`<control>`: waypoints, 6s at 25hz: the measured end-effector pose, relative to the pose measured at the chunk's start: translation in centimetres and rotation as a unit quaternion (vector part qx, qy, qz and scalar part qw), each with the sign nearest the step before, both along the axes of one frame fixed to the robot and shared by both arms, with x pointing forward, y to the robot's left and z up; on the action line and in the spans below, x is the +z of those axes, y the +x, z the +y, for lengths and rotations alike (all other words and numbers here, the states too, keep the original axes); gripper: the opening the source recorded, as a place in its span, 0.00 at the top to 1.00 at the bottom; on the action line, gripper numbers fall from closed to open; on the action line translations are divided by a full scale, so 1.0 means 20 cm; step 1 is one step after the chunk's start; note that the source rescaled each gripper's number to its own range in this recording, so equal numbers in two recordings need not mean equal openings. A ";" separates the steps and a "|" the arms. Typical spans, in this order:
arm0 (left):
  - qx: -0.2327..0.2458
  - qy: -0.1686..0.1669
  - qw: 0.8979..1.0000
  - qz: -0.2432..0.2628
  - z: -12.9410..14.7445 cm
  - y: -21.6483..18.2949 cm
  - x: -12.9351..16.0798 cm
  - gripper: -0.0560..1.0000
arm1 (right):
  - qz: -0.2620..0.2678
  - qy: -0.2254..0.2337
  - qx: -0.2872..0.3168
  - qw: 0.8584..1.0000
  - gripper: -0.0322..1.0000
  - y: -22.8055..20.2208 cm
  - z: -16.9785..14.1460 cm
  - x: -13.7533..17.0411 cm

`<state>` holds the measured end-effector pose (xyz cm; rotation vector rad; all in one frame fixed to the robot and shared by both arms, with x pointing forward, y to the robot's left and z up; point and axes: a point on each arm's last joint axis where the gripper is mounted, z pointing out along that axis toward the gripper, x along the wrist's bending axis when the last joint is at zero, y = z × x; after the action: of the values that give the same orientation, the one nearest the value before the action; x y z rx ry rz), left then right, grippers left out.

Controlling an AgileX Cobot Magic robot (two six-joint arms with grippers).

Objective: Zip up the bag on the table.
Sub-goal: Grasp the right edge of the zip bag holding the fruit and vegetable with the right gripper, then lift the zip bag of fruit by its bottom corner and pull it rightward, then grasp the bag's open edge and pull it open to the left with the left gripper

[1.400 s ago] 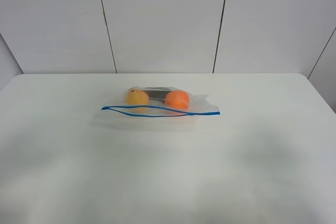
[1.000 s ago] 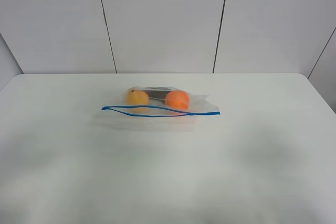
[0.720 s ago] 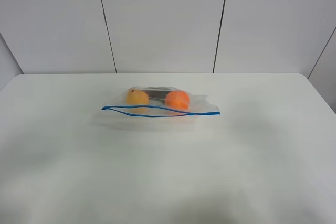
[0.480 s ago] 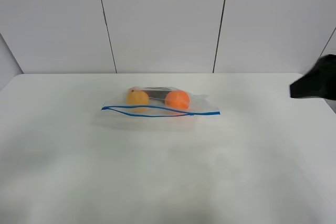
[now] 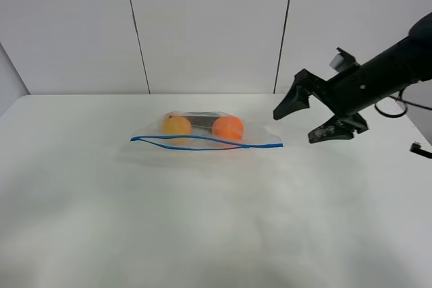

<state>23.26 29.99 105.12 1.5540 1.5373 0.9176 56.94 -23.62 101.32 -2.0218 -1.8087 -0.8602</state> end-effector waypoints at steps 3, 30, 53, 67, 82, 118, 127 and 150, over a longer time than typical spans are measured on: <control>0.000 0.000 1.000 0.000 0.00 0.00 0.00 0.00 | 0.038 0.050 -0.008 0.998 0.00 0.13 0.04 -0.13; 0.000 0.000 1.000 0.000 0.00 0.00 0.00 0.00 | 0.146 0.120 0.010 0.982 0.55 0.24 -0.04 -0.43; 0.000 0.000 1.000 0.000 0.00 0.00 0.00 0.00 | 0.133 0.113 0.004 0.985 0.80 0.25 -0.05 -0.44; 0.000 0.000 1.000 0.000 0.00 0.00 0.00 0.00 | 0.122 0.116 -0.004 0.986 0.77 0.26 -0.05 -0.44; 0.000 0.000 1.000 0.000 0.00 0.00 0.00 0.00 | 0.115 0.117 0.001 0.986 0.65 0.27 -0.02 -0.43; 0.000 0.000 1.000 0.000 0.00 0.00 0.00 0.00 | 0.110 0.228 0.030 0.967 0.97 0.26 0.17 -0.35; 0.000 0.000 1.000 0.000 0.00 0.00 0.00 0.00 | 0.104 0.221 0.026 0.969 0.97 0.26 0.19 -0.35; -0.145 0.260 0.953 0.051 0.00 0.55 0.60 0.00 | 0.100 0.218 0.019 0.971 0.97 0.27 0.18 -0.36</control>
<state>34.27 30.04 117.05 2.1599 1.1350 1.1408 62.35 -19.96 94.21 -1.7188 -1.3988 -0.9115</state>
